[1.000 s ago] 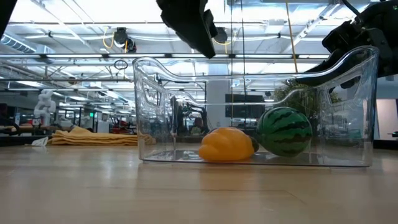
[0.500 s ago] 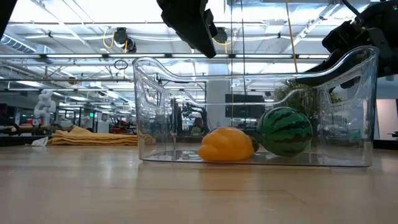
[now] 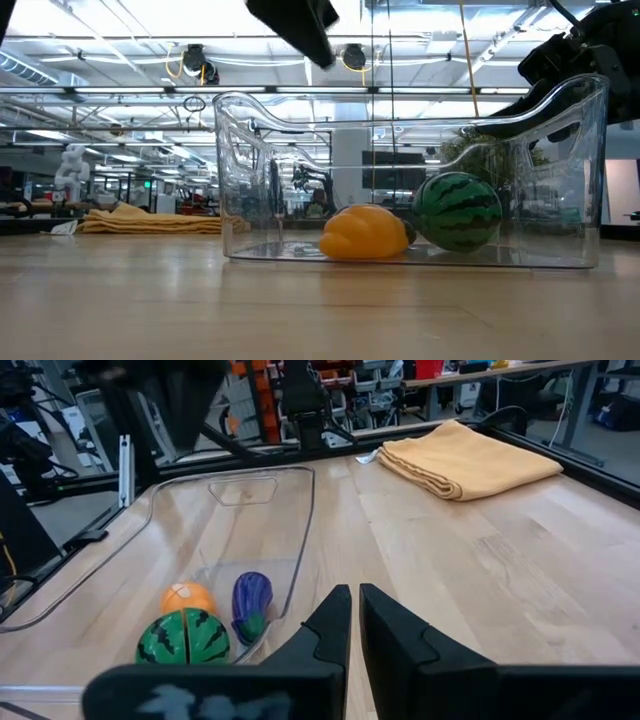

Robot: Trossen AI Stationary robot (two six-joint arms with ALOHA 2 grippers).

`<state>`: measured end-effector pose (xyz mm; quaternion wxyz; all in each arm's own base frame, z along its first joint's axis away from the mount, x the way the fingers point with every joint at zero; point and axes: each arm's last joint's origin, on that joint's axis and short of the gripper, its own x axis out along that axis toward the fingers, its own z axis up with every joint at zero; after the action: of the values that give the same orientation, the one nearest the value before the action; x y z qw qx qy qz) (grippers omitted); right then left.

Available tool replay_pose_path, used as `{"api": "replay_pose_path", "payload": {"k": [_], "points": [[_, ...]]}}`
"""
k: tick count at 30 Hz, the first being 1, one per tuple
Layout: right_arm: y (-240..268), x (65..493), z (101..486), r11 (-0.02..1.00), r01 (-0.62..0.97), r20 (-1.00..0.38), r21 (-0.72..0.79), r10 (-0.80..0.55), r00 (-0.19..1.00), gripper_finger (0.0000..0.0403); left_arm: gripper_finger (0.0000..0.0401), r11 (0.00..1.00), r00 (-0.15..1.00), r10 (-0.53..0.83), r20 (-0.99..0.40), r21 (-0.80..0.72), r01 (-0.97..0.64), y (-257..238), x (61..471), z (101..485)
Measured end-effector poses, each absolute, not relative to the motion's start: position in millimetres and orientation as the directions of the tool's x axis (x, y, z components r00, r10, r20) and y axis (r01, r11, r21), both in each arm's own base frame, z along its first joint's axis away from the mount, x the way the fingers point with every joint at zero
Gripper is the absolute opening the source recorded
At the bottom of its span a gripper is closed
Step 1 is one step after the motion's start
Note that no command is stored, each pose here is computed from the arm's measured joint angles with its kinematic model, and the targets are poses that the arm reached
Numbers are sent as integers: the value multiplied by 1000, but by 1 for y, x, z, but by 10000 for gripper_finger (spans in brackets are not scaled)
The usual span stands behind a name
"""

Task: Pick and placing Produce into tupperware
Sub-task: Return to Home Position

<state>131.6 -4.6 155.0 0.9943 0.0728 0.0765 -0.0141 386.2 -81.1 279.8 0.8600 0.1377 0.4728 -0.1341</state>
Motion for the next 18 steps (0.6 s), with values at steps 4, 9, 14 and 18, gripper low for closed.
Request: {"api": "replay_pose_path", "payload": {"k": [4, 9, 14, 18], "points": [[-5, 131, 155, 989, 39, -154, 141, -17, 988, 16, 1, 931, 573, -63, -817, 159, 329, -83, 370, 307], [-5, 132, 156, 990, 38, -147, 139, -17, 989, 16, 1, 935, 647, -23, -762, 213, 285, -82, 349, 337], [-5, 132, 156, 990, 38, -147, 139, -17, 989, 16, 1, 937, 708, 2, -707, 248, 245, -80, 331, 362], [-5, 132, 156, 990, 38, -148, 139, -17, 989, 16, 2, 939, 746, 38, -665, 279, 201, -76, 319, 377]]}}
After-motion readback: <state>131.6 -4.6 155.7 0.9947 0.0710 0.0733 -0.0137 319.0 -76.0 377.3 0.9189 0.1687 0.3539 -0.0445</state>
